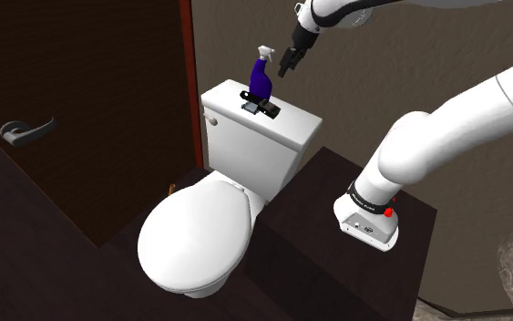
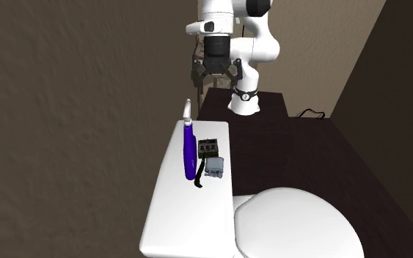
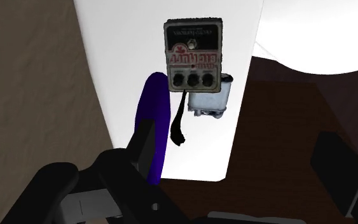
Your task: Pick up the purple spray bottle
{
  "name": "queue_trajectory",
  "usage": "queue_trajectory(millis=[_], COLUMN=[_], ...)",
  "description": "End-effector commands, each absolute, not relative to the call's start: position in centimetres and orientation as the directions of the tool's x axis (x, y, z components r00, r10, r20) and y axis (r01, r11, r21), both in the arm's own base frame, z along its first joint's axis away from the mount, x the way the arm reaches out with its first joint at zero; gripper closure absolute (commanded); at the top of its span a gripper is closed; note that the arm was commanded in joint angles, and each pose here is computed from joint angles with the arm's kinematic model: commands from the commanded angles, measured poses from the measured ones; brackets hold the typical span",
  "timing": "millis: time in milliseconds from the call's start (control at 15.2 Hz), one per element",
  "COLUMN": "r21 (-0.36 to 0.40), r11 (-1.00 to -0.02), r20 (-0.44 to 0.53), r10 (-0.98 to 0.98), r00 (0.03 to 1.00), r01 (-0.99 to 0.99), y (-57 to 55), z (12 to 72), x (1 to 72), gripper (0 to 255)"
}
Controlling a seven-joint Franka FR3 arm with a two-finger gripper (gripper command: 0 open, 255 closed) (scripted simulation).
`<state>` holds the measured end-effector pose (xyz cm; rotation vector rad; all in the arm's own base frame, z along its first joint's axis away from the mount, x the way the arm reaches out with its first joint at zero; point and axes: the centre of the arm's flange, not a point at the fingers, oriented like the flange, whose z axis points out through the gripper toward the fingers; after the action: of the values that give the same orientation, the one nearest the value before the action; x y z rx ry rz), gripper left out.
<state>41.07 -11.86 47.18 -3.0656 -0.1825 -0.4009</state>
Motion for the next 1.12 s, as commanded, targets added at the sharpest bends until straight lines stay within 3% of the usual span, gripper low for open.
queue_trajectory(millis=[0, 528, 1056], r21=[-0.027, -0.03, -0.03], r11=[-0.99, -0.98, -0.979], r20=[0.279, 0.351, 0.353], r10=[0.125, 0.176, 0.177], r00=[0.952, 0.92, 0.919], r01=[0.138, 0.199, 0.2], y=[-13.5, -18.8, -18.8], z=[45.6, 39.9, 35.8], x=[42.6, 49.4, 49.5], gripper=[0, 0, 0])
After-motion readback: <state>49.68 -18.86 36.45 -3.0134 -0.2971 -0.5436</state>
